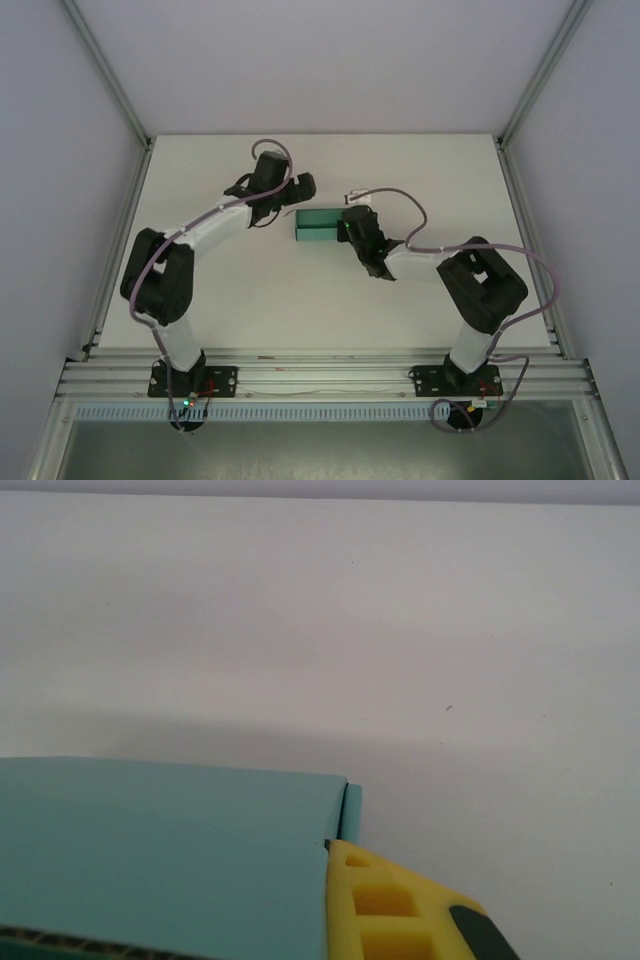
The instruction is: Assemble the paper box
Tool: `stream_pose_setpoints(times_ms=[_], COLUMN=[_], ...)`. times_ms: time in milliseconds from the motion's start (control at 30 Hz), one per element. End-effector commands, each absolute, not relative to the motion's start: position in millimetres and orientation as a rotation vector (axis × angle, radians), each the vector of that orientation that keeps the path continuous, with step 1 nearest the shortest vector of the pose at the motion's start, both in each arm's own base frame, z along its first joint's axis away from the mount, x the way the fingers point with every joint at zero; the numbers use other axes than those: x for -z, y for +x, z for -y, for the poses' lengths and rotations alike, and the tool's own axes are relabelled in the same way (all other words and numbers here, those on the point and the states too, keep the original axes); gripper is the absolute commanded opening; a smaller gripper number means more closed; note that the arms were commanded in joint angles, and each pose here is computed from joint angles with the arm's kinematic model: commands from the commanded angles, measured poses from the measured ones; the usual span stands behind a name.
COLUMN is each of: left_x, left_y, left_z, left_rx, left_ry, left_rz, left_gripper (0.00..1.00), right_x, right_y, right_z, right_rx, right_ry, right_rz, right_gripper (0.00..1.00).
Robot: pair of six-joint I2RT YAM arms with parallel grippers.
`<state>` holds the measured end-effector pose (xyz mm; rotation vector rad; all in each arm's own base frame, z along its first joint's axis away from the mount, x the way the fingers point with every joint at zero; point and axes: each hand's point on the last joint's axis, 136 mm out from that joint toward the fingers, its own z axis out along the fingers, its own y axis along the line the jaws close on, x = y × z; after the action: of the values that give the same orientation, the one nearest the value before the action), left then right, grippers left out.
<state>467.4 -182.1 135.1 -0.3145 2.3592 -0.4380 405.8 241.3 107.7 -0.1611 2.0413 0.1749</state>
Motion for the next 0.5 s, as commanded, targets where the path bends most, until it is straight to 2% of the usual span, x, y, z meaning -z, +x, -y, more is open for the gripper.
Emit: stream_pose_setpoints(times_ms=[0,233,467], left_x=[-117,-84,-54], left_y=[456,441,434], left_z=[188,182,190], left_rx=[0.487,0.484,0.550], left_ry=[-0.336,-0.353,-0.344], left_rz=[-2.430,-2.469,-2.501], left_gripper=[0.95,0.89,0.86], right_x=[-54,-42,-48], right_y=[379,365,355], right_z=[-231,-236,-240], right_rx=[-0.070,-0.067,-0.128], right_ry=[-0.280,-0.336,-0.339], right_rz=[-2.189,-2.195,-2.169], right_gripper=[0.01,0.07,0.22])
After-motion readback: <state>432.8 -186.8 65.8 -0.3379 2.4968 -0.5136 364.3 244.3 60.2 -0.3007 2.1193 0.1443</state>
